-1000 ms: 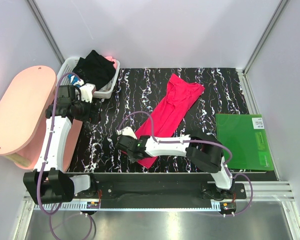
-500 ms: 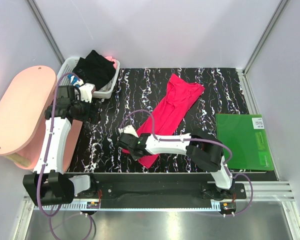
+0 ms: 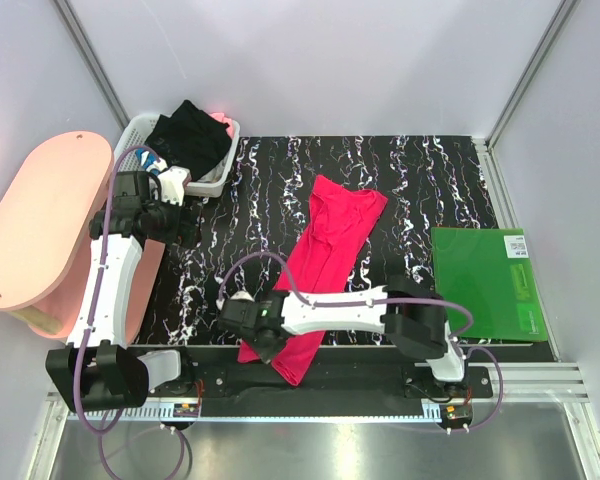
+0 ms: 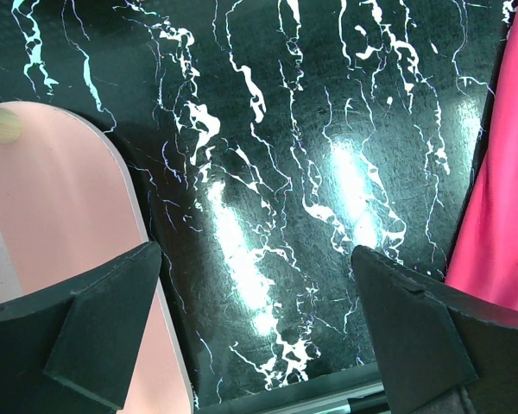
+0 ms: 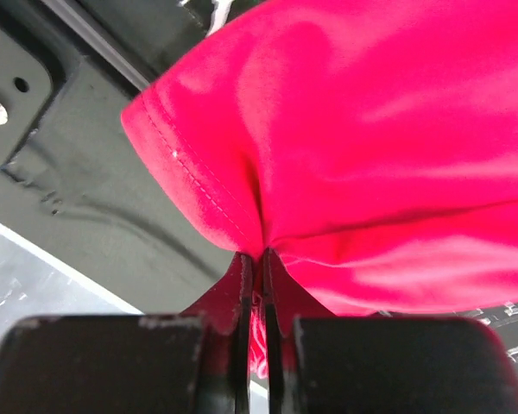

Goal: Fold and stack the t-shirts
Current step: Grab the bottom of the folded rectangular tshirt with right arm, then fold the folded rectangular tshirt in 1/3 of the way

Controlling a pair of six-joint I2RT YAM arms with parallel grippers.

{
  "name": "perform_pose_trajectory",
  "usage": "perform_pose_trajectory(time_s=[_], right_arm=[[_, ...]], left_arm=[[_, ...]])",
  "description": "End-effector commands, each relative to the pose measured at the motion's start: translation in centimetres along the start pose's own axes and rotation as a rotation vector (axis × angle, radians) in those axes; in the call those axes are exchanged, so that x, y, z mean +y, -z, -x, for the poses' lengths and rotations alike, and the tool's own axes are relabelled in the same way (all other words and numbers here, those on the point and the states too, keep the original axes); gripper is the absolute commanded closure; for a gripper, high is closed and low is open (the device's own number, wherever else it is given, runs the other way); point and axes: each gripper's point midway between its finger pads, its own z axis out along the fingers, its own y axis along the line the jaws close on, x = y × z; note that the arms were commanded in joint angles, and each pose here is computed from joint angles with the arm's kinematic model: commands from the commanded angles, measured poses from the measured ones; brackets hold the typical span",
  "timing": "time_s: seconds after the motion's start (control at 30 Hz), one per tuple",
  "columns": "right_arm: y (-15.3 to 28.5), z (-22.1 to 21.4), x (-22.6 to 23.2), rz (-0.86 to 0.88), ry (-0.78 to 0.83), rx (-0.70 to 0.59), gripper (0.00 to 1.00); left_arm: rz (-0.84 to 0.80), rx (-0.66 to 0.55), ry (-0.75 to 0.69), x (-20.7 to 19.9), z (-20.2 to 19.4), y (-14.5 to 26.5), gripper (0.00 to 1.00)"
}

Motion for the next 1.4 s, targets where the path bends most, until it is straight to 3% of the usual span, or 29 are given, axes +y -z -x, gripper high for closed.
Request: perform_pose_trajectory(time_s=[0.0, 0.53, 0.9, 1.37], right_arm=[[4.6, 2.4, -2.3, 0.051, -0.105, -0.070, 0.99], [6.8, 5.9, -16.4, -0.052, -0.280, -0.174, 1.00], [7.5, 8.6, -22.1, -0.093, -0.325, -0.219, 1.00], [4.5, 10.3, -26.8, -0.126, -0.359, -0.180, 1.00]], left_arm=[[-0.001, -0.087, -0.025, 0.0, 2.6, 1.6, 0.01], [-0.019, -0.068, -0.034, -0.1, 2.6, 1.2, 0.01], [-0.042, -0.051, -0.037, -0.9, 2.5, 0.7, 0.01], [-0.045, -0.024, -0.056, -1.5, 1.9, 0.1, 0.01]])
